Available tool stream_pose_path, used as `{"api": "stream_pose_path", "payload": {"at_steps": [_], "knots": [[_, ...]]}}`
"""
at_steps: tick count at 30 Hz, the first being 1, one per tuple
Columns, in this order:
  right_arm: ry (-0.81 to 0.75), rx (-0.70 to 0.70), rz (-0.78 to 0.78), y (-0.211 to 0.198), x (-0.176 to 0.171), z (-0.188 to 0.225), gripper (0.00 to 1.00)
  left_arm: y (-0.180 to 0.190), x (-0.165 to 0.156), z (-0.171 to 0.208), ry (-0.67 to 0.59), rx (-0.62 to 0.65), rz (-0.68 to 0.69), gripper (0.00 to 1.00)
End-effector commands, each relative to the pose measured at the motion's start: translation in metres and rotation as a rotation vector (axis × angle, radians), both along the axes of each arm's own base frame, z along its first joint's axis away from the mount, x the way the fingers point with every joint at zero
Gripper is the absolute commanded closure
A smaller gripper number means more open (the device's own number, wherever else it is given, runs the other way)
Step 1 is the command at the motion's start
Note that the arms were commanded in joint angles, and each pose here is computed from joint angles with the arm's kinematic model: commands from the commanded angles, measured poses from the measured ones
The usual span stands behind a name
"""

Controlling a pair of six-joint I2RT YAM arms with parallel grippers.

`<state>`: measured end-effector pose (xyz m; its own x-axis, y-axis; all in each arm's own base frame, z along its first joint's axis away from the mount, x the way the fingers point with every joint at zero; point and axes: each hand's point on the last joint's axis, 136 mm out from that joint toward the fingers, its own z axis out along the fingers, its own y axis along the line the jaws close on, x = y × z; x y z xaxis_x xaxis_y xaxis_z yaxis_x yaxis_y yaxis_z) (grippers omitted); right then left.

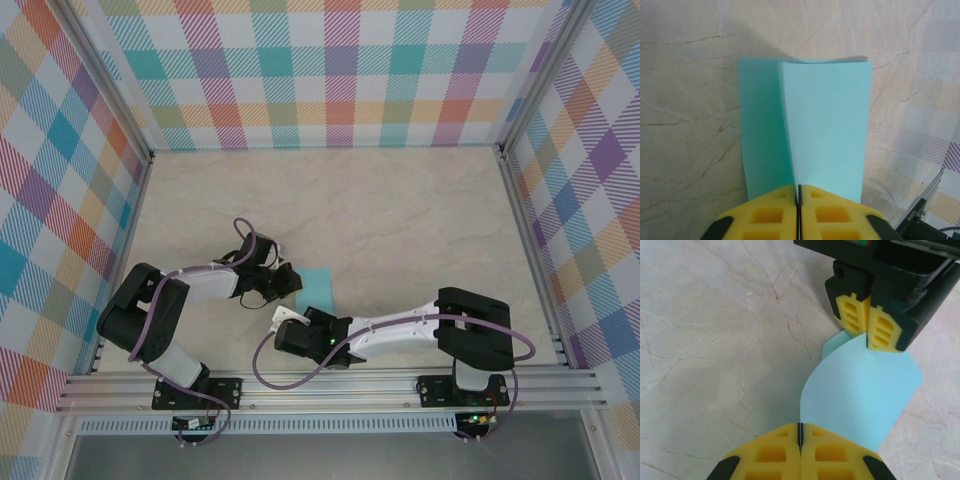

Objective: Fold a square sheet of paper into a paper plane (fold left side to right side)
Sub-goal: Third fold the triangle at the center of the table.

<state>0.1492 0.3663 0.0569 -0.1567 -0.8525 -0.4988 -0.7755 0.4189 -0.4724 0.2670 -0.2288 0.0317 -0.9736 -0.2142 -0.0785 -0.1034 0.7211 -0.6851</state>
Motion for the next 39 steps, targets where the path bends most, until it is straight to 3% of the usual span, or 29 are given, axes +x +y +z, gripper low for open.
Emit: {"api": "stream_pose_path", "payload": {"at_steps": [1, 11, 13, 15, 18, 24, 30, 39], "knots": [[0.060, 0.008, -0.003, -0.005, -0.006, -0.008, 1.00, 0.008, 0.002, 0.004, -0.017, 0.037, 0.000, 0.85], [0.186, 0.057, -0.043, -0.016, -0.004, -0.025, 1.00, 0.041, -0.003, 0.029, -0.056, 0.163, -0.007, 0.37], [0.195, 0.061, -0.044, -0.016, -0.004, -0.027, 1.00, 0.046, 0.002, 0.039, -0.071, 0.176, 0.003, 0.34], [0.206, 0.072, -0.047, -0.015, -0.004, -0.028, 1.00, 0.038, 0.011, 0.054, -0.108, 0.140, -0.011, 0.36], [0.214, 0.091, -0.056, -0.016, -0.002, -0.027, 1.00, 0.012, 0.024, 0.069, -0.134, 0.044, -0.069, 0.54], [0.242, 0.128, -0.076, -0.019, 0.002, -0.026, 1.00, -0.038, 0.038, 0.059, -0.129, -0.002, -0.214, 0.73], [0.286, 0.160, -0.085, -0.020, 0.002, -0.026, 1.00, -0.074, 0.040, 0.029, -0.070, 0.003, -0.310, 0.80], [0.382, 0.224, -0.098, -0.019, 0.002, -0.026, 1.00, -0.076, 0.034, -0.018, 0.000, 0.103, -0.333, 0.85]]}}
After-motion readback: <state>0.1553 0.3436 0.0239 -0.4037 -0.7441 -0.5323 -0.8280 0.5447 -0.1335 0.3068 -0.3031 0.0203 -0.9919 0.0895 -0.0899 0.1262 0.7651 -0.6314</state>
